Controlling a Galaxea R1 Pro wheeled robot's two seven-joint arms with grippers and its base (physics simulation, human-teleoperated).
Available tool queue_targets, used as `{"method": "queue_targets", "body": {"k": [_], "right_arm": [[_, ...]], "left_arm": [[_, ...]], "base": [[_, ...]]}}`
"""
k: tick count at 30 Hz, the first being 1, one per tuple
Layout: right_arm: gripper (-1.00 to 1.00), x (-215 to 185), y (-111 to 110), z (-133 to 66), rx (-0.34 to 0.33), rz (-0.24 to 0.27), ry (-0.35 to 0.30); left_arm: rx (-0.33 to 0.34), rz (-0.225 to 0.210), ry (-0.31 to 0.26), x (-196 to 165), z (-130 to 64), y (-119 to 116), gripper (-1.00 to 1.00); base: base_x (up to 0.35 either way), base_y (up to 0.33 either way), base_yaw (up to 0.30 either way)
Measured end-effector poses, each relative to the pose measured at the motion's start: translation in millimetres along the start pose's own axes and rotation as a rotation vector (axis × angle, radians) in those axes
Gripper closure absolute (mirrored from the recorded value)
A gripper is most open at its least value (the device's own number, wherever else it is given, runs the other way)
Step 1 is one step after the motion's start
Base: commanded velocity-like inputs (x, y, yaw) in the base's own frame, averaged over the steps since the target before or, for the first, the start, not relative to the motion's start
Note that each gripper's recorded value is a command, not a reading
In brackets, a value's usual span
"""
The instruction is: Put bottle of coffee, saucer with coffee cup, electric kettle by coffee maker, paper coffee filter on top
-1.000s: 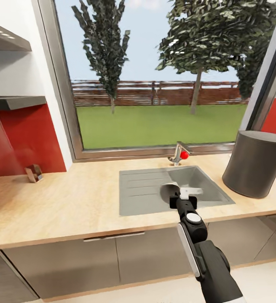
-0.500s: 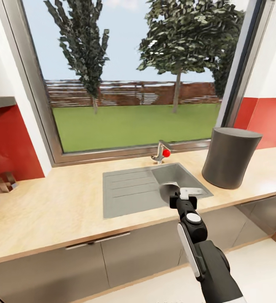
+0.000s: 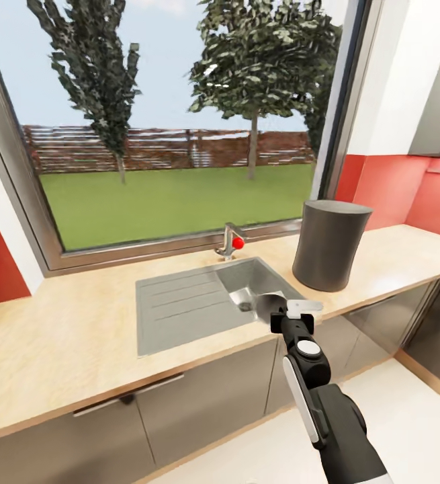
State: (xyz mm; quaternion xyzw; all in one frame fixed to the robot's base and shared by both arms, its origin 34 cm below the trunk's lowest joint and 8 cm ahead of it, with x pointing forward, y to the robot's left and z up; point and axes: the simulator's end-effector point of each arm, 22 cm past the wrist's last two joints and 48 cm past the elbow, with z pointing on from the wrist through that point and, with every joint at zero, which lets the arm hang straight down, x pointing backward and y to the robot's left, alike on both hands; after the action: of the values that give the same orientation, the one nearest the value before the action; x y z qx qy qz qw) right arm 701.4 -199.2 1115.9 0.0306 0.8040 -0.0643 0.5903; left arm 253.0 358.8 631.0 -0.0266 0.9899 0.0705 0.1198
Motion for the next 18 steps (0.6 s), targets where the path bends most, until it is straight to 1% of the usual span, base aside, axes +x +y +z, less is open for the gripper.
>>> {"method": "queue_targets", "body": {"k": [11, 15, 18], "right_arm": [[1.00, 0.0, 0.0, 0.0, 0.000, 0.000, 0.000], [1.00, 0.2, -0.1, 0.3, 0.000, 0.000, 0.000], [1.00, 0.0, 0.0, 0.0, 0.000, 0.000, 0.000]], "left_arm": [[0.000, 0.000, 0.000, 0.0, 0.0, 0.1, -1.00], [-0.001, 0.001, 0.000, -0.1, 0.1, 0.0, -1.00], [0.000, 0.001, 0.000, 0.0, 0.0, 0.1, -1.00]], "base": [[-0.002, 0.001, -0.268], [-0.140, 0.090, -0.268], [-0.027, 0.017, -0.268]]}}
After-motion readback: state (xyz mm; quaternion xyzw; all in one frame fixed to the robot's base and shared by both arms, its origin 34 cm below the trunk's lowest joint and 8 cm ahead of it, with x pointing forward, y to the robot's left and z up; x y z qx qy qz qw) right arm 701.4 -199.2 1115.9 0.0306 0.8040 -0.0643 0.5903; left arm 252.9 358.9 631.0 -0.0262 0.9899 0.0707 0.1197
